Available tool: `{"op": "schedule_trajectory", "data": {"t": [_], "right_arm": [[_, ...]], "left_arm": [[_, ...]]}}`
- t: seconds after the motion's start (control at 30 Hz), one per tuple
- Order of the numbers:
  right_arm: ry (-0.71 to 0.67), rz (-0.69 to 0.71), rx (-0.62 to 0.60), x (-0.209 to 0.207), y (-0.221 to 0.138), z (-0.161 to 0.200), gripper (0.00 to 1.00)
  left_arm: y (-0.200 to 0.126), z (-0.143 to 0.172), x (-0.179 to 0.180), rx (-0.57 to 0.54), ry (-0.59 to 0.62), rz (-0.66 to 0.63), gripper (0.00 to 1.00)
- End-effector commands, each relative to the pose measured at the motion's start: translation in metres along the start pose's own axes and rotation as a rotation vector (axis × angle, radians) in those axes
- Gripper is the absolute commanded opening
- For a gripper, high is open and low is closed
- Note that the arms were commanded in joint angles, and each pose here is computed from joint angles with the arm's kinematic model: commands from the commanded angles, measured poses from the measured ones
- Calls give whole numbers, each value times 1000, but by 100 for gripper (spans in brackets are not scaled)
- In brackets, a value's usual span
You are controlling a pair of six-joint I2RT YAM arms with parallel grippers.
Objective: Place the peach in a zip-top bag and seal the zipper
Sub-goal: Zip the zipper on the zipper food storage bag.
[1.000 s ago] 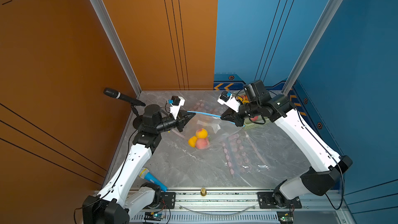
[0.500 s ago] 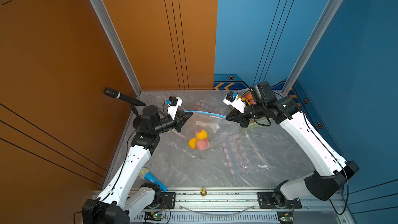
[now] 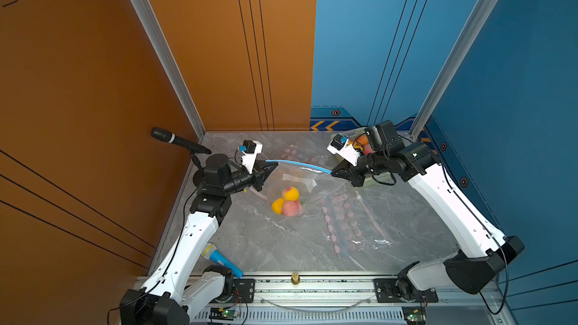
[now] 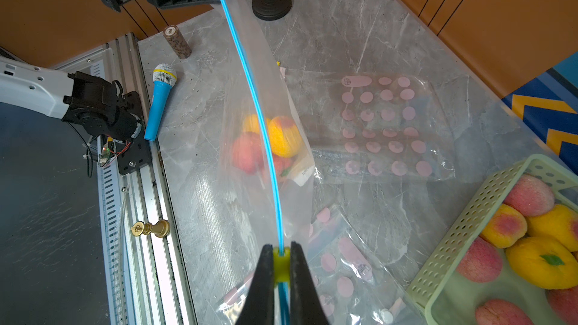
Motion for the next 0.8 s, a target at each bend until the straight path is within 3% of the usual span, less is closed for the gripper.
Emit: {"op": "schedule_trajectory", "data": {"t": [0.0,0.77], "right_arm": [[49,31,47,-1,-6,15,0],[62,48,25,-3,-7,15,0]], "left_arm": [[-10,-5,11,-41,-4,-73,0],[-16,0,16,-40,-7,-105,0]]}}
Point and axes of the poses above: each gripper's point midway between its finger pads, its own y axis out along the fingers, its own x axis along the line the jaws close on, z = x × y, the point moved 3 cm from there along -y, back along the fingers, and after that the axes turned 6 degrees about -y, right-handed, at the moved point
